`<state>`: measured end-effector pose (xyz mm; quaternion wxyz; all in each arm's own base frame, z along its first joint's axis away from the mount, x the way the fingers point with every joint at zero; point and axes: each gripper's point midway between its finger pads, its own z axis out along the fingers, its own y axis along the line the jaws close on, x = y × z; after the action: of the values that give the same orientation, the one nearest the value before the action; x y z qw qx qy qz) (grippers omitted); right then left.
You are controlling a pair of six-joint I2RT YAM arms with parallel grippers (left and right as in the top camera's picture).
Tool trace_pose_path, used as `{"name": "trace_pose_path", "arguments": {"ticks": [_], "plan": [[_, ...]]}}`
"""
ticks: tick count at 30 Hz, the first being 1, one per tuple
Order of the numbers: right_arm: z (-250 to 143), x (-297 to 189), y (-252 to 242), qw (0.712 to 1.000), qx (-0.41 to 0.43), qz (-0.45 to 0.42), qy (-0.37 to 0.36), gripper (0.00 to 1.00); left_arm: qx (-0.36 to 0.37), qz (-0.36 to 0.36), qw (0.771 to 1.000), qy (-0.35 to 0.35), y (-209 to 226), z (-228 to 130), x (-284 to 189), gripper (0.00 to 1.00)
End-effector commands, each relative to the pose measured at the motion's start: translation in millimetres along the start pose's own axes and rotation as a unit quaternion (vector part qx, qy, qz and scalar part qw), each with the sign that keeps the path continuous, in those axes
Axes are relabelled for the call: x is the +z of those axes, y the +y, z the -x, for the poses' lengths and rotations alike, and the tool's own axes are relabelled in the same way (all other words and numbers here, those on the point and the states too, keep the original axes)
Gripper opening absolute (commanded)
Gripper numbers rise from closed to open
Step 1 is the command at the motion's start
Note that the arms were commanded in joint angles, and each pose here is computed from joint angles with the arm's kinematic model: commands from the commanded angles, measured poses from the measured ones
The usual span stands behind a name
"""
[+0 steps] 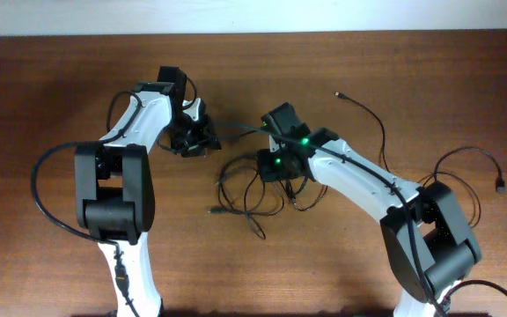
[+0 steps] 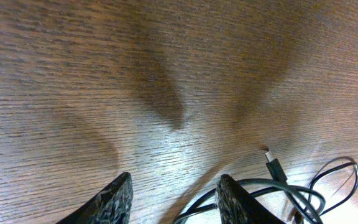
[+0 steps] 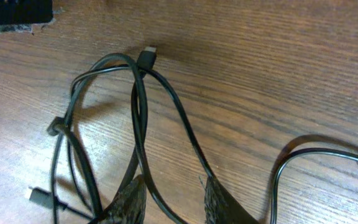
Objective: Untangle cables
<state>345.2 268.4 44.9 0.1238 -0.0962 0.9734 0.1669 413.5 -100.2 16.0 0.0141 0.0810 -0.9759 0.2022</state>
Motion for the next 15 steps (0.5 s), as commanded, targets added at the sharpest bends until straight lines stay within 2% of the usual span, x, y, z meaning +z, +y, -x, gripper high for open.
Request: {"name": "trace_pose_path", "arguments": {"ticks": [1, 3, 4, 5, 7, 11, 15], "plan": [[-7.7, 9.4, -15.2, 0.999, -0.009, -0.044, -0.008, 0.31, 0.004, 0.001, 1.000, -0.005, -0.2, 5.0, -0.6, 0.46], [-8.2, 13.9, -16.1, 0.999, -0.010, -0.040, -0.015, 0.25, 0.004, 0.001, 1.000, -0.005, -0.2, 5.0, -0.6, 0.46], [-8.4, 14.1, -16.3, 0.999, -0.010, -0.040, -0.015, 0.12, 0.004, 0.001, 1.000, -0.005, -0.1, 5.0, -0.4, 0.46], [-7.5, 13.8, -15.6, 0.999, -0.011, -0.039, -0.017, 0.04, 0.004, 0.001, 1.000, -0.005, -0.1, 5.0, -0.4, 0.46], [2.0, 0.2, -1.8, 0.999, -0.030, -0.012, -0.028, 0.04, 0.003, 0.001, 1.000, -0.004, -0.1, 4.9, -0.4, 0.46], [47.0, -86.8, 52.1, 0.988, -0.066, 0.058, -0.126, 0.04, 0.004, 0.000, 1.000, -0.005, -0.2, 5.0, -0.4, 0.45], [52.3, -120.8, 70.4, 0.980, -0.077, 0.099, -0.156, 0.04, 0.004, 0.000, 1.000, -0.005, -0.4, 5.0, -0.5, 0.46]]}}
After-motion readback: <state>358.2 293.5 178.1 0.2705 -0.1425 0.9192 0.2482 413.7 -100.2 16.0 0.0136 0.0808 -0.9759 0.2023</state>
